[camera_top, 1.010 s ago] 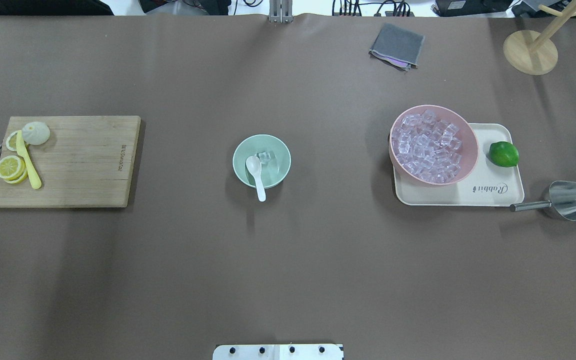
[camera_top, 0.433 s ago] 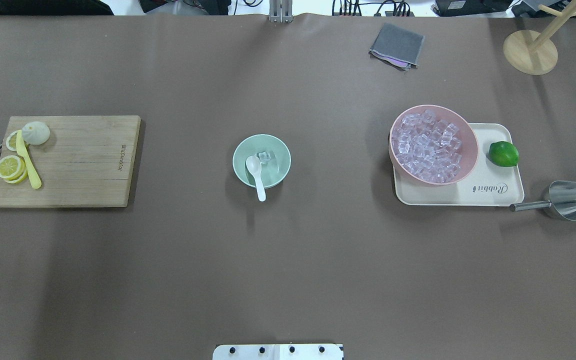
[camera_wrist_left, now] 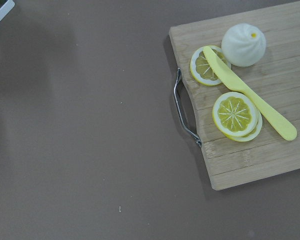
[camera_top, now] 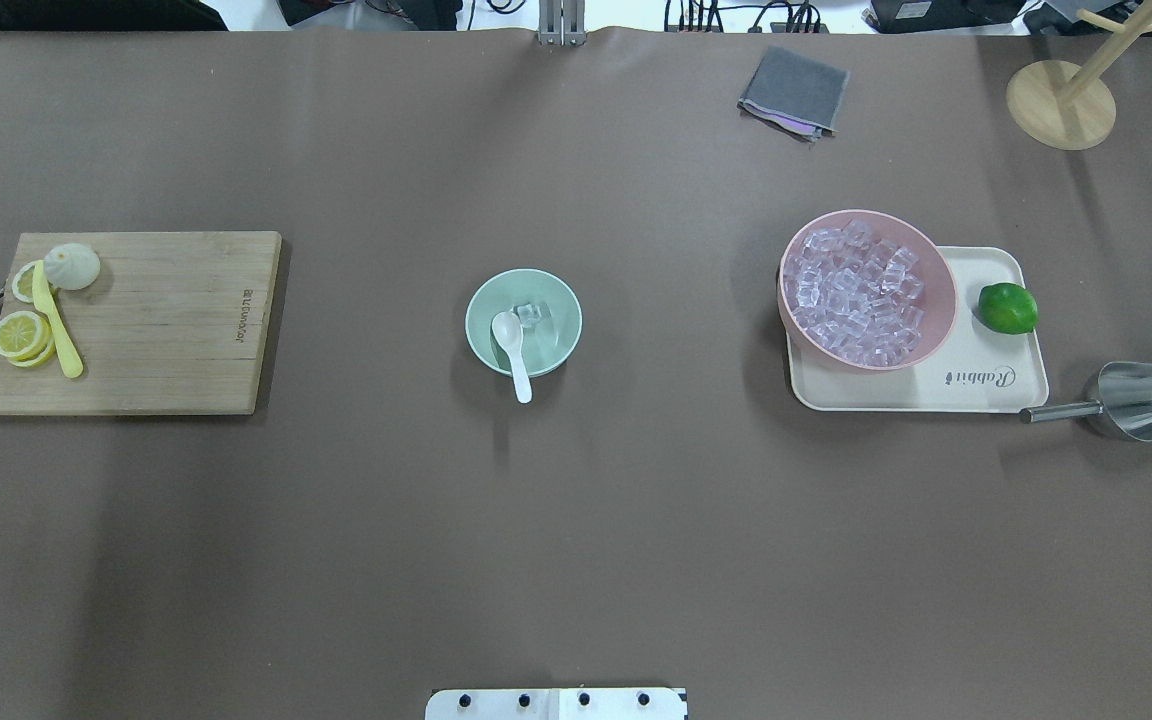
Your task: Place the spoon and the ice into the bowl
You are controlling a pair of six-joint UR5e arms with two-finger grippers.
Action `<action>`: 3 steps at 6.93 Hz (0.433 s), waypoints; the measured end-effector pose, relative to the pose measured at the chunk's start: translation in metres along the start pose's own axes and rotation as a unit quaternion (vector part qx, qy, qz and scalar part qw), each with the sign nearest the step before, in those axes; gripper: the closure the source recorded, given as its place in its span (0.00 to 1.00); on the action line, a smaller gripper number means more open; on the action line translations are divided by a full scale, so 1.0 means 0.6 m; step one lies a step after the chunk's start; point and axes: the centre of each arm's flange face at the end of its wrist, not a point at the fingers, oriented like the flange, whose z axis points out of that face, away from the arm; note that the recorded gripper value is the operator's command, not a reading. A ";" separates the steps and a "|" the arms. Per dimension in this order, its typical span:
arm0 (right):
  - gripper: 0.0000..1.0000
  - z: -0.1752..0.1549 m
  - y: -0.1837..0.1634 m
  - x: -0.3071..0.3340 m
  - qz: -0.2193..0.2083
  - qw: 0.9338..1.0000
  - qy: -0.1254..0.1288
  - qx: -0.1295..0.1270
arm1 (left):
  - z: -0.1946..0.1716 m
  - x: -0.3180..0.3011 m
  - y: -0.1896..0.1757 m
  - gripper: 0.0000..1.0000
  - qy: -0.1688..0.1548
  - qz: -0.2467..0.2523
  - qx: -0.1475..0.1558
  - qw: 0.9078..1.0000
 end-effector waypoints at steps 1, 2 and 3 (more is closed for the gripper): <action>0.00 -0.002 -0.005 -0.004 0.001 1.000 -0.005 0.002 | 0.000 -0.004 0.002 0.02 0.001 -0.008 -0.005 1.000; 0.00 -0.005 -0.010 -0.006 0.003 1.000 -0.006 0.002 | 0.003 -0.007 0.004 0.02 0.001 -0.013 -0.009 1.000; 0.00 -0.008 -0.016 -0.008 0.009 1.000 -0.006 -0.003 | 0.007 -0.012 0.006 0.02 0.000 -0.016 -0.012 1.000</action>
